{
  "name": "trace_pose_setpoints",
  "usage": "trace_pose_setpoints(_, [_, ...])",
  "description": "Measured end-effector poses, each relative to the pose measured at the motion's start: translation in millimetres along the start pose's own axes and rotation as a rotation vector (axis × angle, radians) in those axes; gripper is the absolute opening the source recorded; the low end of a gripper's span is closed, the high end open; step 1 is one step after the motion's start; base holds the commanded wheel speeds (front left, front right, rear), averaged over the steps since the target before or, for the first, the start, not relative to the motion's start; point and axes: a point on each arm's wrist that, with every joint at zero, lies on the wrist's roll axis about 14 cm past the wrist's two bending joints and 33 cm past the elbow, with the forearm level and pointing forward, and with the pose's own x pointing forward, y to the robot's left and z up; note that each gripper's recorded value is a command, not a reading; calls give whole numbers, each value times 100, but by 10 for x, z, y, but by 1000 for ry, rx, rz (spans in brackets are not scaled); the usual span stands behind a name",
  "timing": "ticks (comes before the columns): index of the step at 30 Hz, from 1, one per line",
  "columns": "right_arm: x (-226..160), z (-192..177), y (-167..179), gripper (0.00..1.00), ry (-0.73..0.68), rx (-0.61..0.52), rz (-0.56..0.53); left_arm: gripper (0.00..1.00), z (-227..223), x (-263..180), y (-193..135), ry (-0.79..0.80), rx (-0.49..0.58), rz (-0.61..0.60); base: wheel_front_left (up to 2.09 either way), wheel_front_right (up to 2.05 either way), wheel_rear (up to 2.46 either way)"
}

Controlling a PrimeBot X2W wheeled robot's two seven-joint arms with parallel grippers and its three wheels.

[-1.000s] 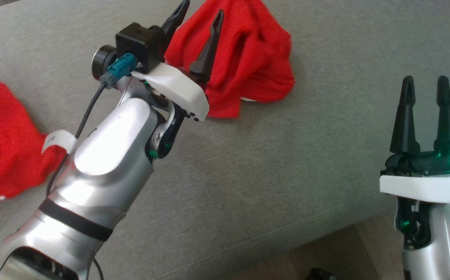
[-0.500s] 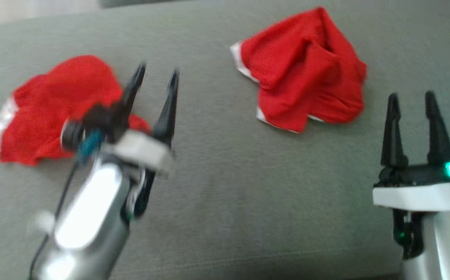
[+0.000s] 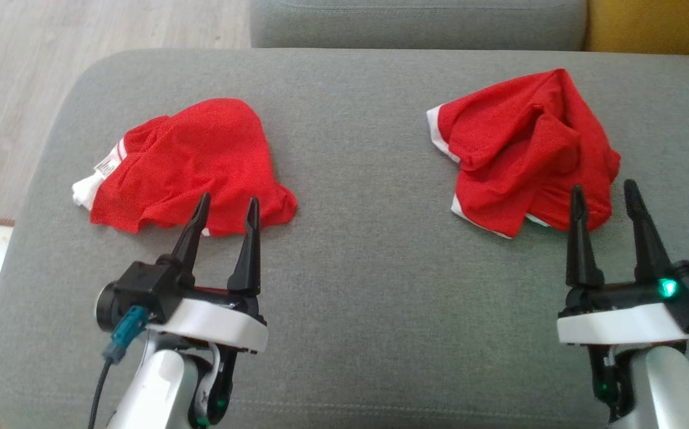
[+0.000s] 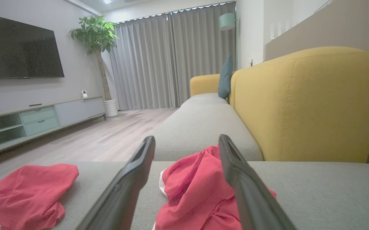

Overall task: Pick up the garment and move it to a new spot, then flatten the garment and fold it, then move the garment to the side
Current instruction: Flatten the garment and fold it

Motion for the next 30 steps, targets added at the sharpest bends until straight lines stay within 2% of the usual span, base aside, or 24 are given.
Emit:
trace_pose_setpoints(6, [6, -345, 213, 100, 103, -30, 73, 100, -44, 6, 57, 8, 1, 5, 0, 0, 0])
trace_pose_setpoints(11, [-2, -810, 374, 100, 270, -73, 140, 100, -172, 18, 110, 42, -6, 13, 0, 0, 0])
trace_pose_setpoints(14, [42, -963, 404, 100, 325, -110, 164, 100, -228, 24, 141, 58, -7, 18, 0, 0, 0])
trace_pose_setpoints(23, [178, -1555, 229, 100, 526, -198, 153, 100, -379, 76, 313, 100, 3, 54, 0, 0, 0])
trace_pose_setpoints(30, [274, -1770, 159, 100, 580, -231, 149, 100, -439, 113, 334, 115, -9, 60, 0, 0, 0])
